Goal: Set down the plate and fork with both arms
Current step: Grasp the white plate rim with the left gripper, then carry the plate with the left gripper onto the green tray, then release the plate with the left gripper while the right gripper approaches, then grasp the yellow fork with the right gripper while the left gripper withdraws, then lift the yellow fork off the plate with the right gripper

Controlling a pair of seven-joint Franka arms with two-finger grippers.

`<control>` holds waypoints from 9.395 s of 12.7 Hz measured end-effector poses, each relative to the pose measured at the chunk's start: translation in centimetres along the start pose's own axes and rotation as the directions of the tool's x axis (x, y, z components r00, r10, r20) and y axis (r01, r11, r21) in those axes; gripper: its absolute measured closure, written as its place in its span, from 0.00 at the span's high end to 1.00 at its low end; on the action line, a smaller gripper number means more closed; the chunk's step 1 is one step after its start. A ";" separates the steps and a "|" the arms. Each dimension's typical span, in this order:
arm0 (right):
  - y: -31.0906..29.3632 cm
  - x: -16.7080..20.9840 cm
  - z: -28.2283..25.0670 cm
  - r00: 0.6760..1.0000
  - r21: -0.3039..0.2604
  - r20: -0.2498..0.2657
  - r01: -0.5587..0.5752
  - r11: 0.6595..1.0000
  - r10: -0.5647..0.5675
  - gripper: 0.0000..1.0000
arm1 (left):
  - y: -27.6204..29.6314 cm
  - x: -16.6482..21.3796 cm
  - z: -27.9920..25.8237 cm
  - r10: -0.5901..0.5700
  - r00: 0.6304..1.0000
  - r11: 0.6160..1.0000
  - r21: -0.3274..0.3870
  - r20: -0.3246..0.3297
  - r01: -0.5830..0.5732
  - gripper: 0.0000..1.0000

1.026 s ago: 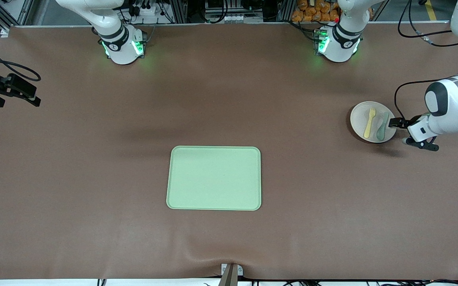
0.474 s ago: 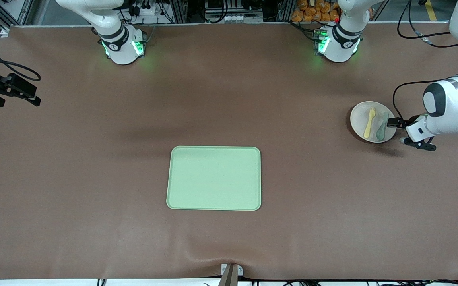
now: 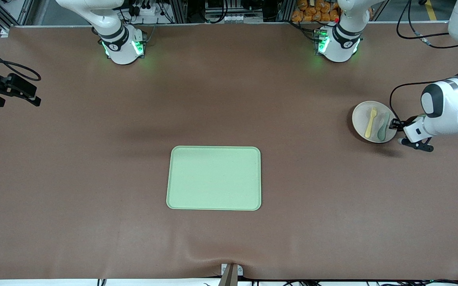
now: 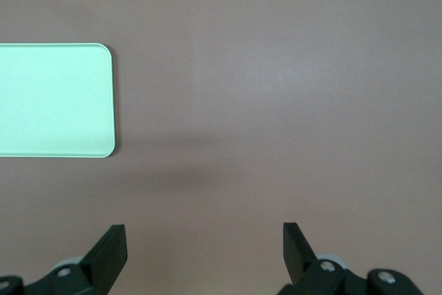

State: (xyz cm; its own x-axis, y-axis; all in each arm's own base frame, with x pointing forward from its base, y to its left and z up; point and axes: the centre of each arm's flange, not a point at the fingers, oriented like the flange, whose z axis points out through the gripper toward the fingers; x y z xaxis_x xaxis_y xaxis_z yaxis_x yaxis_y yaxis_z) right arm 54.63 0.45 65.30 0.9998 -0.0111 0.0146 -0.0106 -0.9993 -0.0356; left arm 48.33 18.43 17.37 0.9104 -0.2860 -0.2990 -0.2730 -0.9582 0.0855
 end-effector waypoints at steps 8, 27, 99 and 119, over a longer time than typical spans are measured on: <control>0.0 0.0 0.0 1.000 0.000 0.000 0.000 1.000 0.000 1.00 | -1.0 -0.1 -4.7 -0.027 0.998 0.999 0.024 -0.054 0.028 0.06; 0.0 0.0 0.0 1.000 0.001 0.003 -0.001 1.000 0.001 1.00 | 34.5 25.5 -18.3 -0.276 0.949 0.939 -0.255 -0.152 0.232 0.05; -44.8 6.0 47.2 0.996 -0.077 0.057 -0.058 0.995 0.063 0.26 | 28.0 -4.5 -48.4 -0.177 0.951 0.980 0.038 -0.254 0.193 1.00; -31.6 12.1 46.0 0.987 -0.058 0.143 -0.067 0.996 0.075 0.26 | 29.2 -6.0 -49.3 -0.158 0.952 0.983 0.045 -0.263 0.176 1.00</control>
State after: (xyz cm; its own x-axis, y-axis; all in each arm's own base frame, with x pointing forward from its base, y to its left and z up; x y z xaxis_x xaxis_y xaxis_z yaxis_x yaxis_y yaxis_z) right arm 67.70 33.54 20.63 0.9881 -0.0808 -0.1307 -0.0786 -0.9967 0.0218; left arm 50.25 -8.08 68.53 0.9915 -0.1213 -0.0477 -0.1220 -0.9925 -0.0112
